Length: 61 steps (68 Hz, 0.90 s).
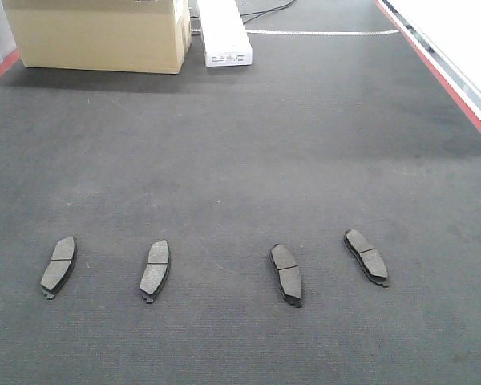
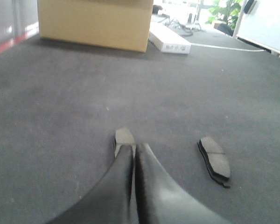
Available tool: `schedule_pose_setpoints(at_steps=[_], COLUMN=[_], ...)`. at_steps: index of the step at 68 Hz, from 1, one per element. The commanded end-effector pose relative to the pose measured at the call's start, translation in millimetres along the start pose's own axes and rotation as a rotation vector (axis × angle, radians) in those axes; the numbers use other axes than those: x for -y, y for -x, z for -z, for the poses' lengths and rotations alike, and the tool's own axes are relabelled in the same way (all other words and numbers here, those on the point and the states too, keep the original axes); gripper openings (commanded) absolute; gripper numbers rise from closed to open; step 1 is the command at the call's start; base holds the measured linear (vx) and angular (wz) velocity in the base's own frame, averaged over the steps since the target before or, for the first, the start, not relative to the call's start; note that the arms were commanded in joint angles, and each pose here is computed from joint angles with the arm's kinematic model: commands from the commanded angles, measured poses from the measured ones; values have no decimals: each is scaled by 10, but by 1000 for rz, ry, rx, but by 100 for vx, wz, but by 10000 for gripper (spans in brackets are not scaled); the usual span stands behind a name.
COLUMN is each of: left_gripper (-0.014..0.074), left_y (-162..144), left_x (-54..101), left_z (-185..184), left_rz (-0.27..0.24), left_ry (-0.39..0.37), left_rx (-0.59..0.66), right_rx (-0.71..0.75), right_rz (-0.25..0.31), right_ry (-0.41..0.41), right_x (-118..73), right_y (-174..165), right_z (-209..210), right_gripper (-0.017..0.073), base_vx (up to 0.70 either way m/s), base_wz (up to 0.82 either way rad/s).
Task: Move and align brake pads A on conveyor
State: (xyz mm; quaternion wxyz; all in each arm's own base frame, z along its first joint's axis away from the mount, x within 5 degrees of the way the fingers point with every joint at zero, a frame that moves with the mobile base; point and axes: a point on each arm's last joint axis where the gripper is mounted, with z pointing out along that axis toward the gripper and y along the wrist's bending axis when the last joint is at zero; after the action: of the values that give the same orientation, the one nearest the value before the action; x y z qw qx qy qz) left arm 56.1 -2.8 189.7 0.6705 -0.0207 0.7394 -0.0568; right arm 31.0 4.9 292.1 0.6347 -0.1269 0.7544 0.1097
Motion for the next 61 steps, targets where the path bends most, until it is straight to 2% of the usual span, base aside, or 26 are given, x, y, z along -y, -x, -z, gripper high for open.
schedule_pose_setpoints(at_steps=[1, 16, 61], left_gripper=[-6, -6, -6], left_y=[37, 98, 101], left_x=[10, 20, 21], left_z=[4, 12, 12], left_rz=[-18, -83, -87], left_ry=[-17, -22, -22], left_rx=[96, 165, 165], right_rx=[81, 81, 81], right_rz=[16, 16, 16], right_ry=[-1, -1, -1], right_x=[-2, -2, -2], right_y=[135, 135, 135], right_z=[20, 20, 20], right_gripper=[-11, -11, -11], base_vx=[0, 0, 0], base_wz=[0, 0, 0])
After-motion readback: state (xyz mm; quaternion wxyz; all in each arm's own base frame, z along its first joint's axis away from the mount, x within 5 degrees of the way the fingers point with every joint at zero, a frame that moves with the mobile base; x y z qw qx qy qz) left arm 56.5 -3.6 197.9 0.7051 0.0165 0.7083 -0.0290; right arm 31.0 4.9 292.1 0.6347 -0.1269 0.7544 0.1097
